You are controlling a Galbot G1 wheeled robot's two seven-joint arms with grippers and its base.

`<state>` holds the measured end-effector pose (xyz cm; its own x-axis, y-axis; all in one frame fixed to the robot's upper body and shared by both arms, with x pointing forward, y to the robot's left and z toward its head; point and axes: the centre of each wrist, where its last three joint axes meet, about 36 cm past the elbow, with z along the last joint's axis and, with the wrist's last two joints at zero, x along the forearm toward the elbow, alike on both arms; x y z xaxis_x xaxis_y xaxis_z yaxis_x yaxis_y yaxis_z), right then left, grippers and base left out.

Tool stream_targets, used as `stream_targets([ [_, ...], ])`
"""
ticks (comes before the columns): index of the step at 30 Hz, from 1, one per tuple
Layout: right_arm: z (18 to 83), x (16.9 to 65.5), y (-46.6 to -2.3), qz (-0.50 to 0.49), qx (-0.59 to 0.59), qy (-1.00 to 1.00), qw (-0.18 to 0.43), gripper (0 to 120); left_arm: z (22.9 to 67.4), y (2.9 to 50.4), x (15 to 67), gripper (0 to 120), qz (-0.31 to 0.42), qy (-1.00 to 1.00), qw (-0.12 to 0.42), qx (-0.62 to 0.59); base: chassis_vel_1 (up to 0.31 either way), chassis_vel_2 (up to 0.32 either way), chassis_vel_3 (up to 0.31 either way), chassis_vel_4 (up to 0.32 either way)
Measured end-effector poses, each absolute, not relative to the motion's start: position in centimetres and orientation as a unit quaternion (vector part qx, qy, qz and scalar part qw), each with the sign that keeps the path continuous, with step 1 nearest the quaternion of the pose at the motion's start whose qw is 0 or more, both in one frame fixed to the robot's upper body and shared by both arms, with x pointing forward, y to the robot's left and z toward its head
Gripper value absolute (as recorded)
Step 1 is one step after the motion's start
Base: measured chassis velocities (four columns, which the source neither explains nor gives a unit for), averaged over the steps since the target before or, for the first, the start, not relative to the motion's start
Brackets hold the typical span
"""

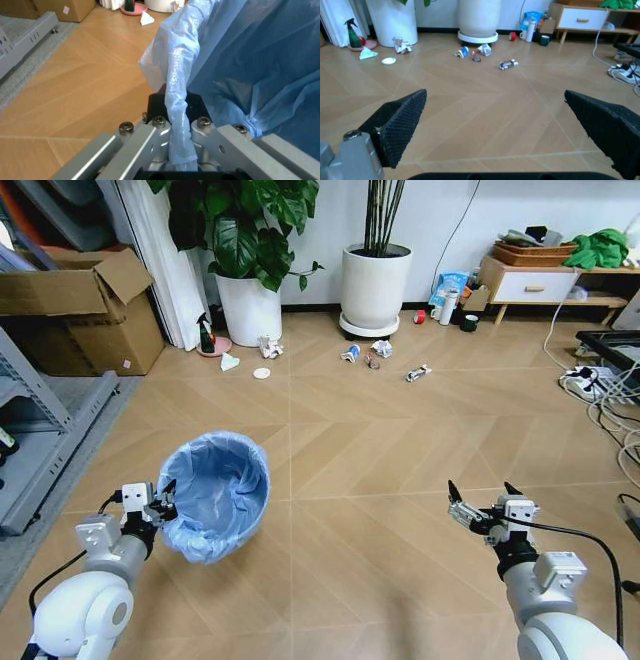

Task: Pick up the trash bin and place the garbage on the floor into it.

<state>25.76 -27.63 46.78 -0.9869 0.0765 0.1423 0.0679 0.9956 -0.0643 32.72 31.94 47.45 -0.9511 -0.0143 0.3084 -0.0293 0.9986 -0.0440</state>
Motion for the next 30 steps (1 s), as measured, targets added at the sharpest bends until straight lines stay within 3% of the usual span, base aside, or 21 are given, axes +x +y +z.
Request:
stream_targets([
  [30,46.66,25.66,-27.39,0.03,-0.035,-0.996,0.071,100,47.61,31.65,32.28,0,0.021,-0.988,0.151,0.002,-0.032,0.247,0.03,-0.248],
])
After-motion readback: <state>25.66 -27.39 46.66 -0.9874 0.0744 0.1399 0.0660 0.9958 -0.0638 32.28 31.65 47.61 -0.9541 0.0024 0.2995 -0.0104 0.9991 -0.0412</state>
